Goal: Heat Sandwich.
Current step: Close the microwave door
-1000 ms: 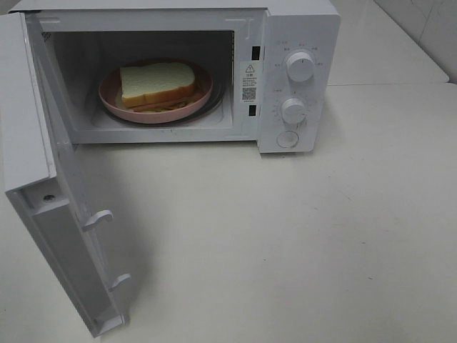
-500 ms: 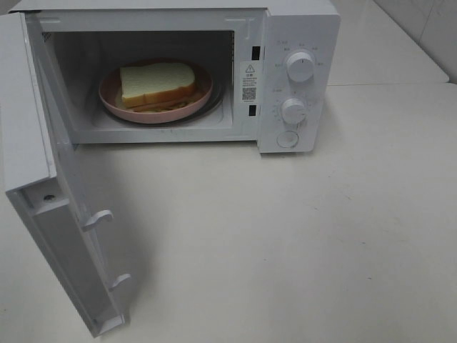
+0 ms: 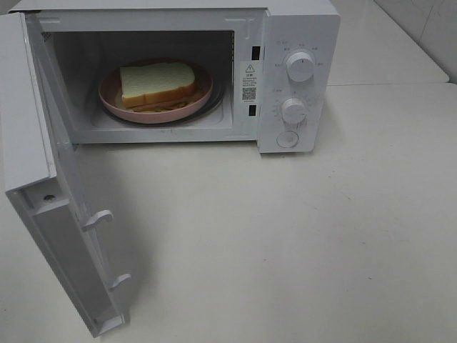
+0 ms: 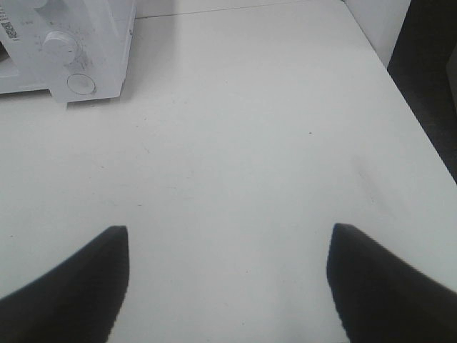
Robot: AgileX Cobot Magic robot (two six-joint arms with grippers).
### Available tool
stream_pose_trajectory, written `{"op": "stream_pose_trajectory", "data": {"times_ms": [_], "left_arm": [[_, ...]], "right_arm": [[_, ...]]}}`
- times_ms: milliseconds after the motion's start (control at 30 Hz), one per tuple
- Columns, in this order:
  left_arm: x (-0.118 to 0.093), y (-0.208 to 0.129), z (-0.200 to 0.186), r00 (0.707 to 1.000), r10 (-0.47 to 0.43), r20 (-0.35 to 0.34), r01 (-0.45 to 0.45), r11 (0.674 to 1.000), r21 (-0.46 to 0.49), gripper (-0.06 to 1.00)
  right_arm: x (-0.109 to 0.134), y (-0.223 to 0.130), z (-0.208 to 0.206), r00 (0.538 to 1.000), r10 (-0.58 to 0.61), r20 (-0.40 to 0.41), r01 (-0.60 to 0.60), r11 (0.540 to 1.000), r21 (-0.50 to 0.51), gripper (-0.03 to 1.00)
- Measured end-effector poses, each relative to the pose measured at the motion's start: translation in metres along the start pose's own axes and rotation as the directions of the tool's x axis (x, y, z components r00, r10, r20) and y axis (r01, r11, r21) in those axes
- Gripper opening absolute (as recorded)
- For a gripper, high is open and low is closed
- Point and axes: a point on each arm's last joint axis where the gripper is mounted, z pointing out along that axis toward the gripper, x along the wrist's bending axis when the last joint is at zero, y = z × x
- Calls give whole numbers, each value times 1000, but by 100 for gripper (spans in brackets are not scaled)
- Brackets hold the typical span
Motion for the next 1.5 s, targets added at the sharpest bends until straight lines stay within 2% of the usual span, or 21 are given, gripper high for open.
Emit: {"op": "stream_pose_trajectory", "data": {"times_ms": [1500], "left_arm": [[0, 0, 0, 1000, -1, 1, 1, 1000, 0, 97]], "right_arm": [[0, 0, 0, 1000, 1, 1, -1, 1000, 0, 74]]}}
